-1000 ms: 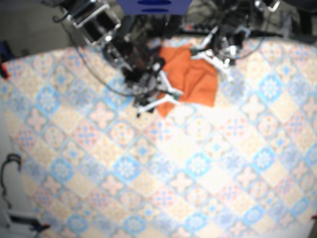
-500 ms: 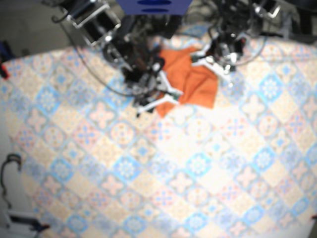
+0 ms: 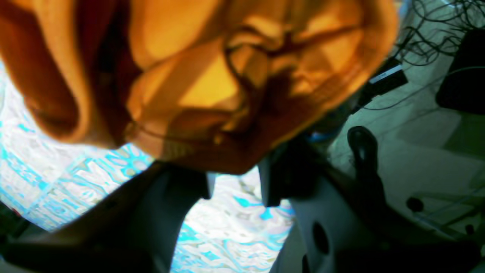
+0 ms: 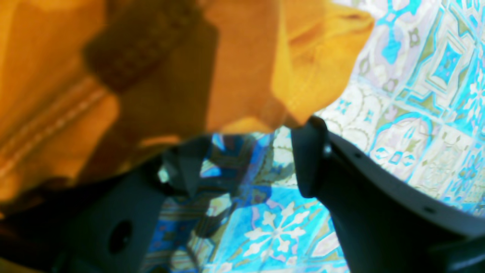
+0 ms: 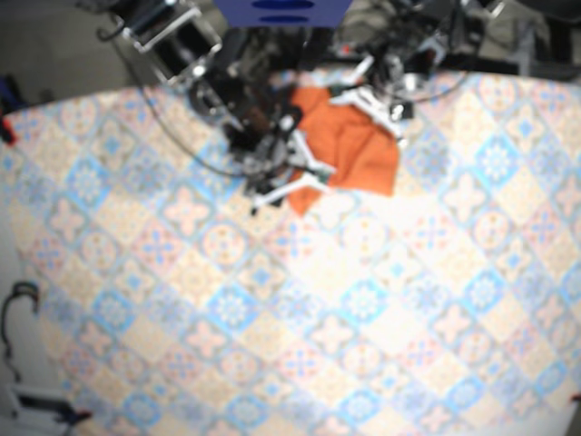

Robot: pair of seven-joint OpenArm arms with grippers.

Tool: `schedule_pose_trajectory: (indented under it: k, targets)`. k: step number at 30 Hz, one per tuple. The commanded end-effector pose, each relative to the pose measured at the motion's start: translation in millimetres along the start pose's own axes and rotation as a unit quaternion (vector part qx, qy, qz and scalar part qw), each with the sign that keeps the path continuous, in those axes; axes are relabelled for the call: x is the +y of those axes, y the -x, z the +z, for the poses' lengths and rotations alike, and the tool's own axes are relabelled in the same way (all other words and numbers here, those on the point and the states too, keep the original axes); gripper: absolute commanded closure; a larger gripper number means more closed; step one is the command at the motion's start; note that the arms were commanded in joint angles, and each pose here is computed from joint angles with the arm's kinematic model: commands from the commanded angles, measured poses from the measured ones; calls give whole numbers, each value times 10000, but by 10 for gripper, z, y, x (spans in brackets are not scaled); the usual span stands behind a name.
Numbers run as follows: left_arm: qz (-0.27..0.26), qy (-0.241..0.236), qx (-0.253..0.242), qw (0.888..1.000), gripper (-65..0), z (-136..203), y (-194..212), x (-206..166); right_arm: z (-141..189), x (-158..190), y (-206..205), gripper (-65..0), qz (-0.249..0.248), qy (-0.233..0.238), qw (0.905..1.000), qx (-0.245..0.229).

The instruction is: Fold the T-shirt properly

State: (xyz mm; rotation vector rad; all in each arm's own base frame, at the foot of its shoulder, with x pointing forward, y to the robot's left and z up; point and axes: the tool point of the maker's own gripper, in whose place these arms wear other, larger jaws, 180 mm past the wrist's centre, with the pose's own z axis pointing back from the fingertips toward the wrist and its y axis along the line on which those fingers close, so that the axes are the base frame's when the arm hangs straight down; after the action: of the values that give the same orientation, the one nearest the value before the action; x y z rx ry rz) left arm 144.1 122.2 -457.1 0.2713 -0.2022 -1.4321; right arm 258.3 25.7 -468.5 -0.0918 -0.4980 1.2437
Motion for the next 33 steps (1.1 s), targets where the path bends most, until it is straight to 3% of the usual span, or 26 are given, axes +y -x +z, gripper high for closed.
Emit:
schedule_pose_trajectory:
  k: [1, 16, 25, 33]
  targets:
    - [19, -150, -32, 9999, -169, 33, -9, 98, 25, -58, -93, -366, -3, 61, 9999, -126]
    - [35, -400, 311, 9987, -170, 13, 312, 352, 43, 37, -105, -366, 193, 12, 9998, -23]
    - [17, -329, 691, 9971, -170, -174, 558, 458, 207, -94, -236, -366, 240, 261, 9993, -146]
    - [74, -718, 669, 9951, -170, -130, 527, 849, 262, -165, -168, -366, 282, 375, 9989, -71]
